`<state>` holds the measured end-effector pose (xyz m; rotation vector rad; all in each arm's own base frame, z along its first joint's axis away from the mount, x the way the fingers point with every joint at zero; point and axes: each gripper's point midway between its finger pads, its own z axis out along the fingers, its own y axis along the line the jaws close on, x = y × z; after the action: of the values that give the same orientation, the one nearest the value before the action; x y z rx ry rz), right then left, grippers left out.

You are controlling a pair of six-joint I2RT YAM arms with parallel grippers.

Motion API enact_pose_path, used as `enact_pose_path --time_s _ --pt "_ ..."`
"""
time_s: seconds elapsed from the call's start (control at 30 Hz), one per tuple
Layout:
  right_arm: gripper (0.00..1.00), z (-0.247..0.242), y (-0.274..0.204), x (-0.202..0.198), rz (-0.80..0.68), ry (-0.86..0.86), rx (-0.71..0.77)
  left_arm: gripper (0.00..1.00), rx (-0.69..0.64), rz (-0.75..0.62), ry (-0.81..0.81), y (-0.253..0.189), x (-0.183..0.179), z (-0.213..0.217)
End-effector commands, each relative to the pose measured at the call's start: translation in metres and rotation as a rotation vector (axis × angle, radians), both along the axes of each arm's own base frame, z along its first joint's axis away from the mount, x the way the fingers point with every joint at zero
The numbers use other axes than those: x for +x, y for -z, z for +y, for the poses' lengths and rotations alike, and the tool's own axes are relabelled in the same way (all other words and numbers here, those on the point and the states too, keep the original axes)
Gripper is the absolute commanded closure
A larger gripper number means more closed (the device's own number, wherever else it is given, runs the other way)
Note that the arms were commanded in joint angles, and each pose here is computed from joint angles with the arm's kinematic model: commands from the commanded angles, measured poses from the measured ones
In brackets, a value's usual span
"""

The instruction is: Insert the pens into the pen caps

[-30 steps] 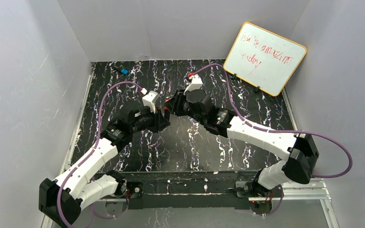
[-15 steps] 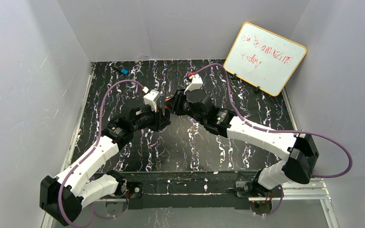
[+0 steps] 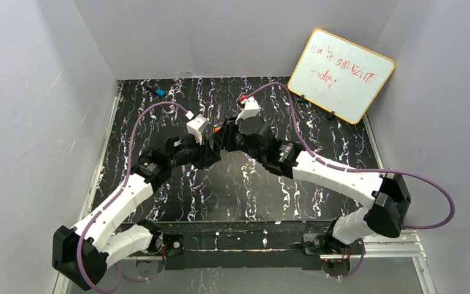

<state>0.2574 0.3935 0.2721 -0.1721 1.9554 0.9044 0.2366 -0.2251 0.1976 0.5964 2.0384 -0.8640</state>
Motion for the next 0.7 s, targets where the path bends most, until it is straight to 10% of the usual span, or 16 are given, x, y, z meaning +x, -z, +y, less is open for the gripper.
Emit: enact_pose_path --time_s 0.0,0.67 --pt "0.56 0.004 -0.008 -0.028 -0.018 -0.102 -0.063 1.0 -0.131 -0.248 0.124 -0.064 0.001 -0.016" --pt "0.1 -0.062 -0.11 -0.005 -0.394 -0.016 0.059 1.0 -0.108 -0.199 0.179 -0.034 -0.009 -0.018"
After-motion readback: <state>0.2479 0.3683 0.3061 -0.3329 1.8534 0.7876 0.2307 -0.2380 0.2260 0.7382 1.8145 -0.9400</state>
